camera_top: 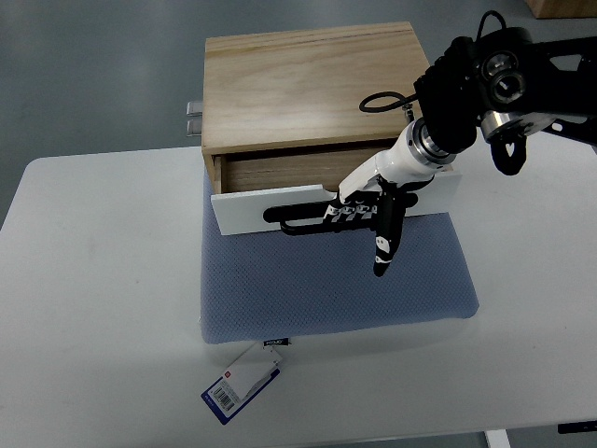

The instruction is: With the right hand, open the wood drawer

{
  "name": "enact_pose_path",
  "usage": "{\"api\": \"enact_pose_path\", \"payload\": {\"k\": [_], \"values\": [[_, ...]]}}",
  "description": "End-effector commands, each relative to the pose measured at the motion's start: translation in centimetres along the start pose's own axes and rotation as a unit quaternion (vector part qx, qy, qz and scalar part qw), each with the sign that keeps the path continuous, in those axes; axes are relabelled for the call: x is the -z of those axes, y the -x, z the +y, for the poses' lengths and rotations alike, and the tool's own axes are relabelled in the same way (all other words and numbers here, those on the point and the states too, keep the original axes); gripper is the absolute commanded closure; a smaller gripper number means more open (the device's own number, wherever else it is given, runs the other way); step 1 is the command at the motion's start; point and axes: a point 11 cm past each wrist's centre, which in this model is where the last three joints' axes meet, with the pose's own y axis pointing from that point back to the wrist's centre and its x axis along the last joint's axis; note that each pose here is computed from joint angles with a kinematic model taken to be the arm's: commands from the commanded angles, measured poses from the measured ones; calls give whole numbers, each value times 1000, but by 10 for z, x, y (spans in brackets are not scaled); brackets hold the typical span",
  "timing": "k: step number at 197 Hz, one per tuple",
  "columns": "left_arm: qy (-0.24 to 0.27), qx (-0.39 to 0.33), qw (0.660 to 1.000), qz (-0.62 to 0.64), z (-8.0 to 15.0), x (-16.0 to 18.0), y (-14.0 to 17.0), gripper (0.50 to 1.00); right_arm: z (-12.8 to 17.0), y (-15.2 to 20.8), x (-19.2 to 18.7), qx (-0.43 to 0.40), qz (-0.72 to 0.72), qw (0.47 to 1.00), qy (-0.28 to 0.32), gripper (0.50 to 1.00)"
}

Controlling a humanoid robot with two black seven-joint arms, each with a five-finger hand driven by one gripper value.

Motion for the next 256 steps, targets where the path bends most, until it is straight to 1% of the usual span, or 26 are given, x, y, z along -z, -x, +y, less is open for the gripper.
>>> {"api": "enact_pose_path", "payload": {"k": [1,34,54,104,163,164,176,186,187,195,204,205,207,214,223,224,228,249,256], "values": [[0,0,1000,1,0,0,0,500,2,7,2,15,5,1000,-7,560],[0,-1,1000,1,0,0,0,500,5,13,2,22,1,1000,-14,560],[0,-1,1000,2,0,0,-1,500,11,22,4,33,-6,999,-29,560],[0,-1,1000,2,0,0,-1,500,31,31,13,38,-21,997,-71,560],[0,-1,1000,1,0,0,-1,500,44,23,5,16,-31,997,-71,558],[0,-1,1000,1,0,0,-1,500,51,19,7,4,-31,997,-77,560],[0,-1,1000,0,0,0,-1,500,65,10,9,-19,-31,996,-85,558],[0,-1,1000,0,0,0,-1,500,65,10,9,-19,-31,996,-85,558],[0,-1,1000,0,0,0,-1,500,79,1,12,-41,-28,994,-93,558],[0,-1,1000,0,0,0,-1,500,90,-6,15,-61,-28,993,-100,558],[0,-1,1000,0,0,0,-1,500,90,-6,15,-61,-28,993,-100,558],[0,0,1000,0,0,0,0,500,107,-19,12,-92,-37,989,-111,558],[0,0,1000,0,0,0,0,500,108,-19,12,-92,-37,989,-111,558],[0,0,1000,-1,0,0,0,500,124,-32,12,-122,-46,984,-123,558],[0,0,1000,-1,0,0,0,500,124,-32,12,-122,-46,984,-123,558],[0,-1,1000,-1,0,0,0,500,144,-49,4,-157,-68,976,-136,558],[0,0,1000,-1,0,0,0,500,152,-57,-1,-173,-80,972,-140,558],[0,-1,1000,-1,0,0,0,500,178,-89,-29,-229,-140,951,-157,556],[0,0,1000,-1,0,0,0,500,188,-102,-48,-252,-175,938,-162,556]]}}
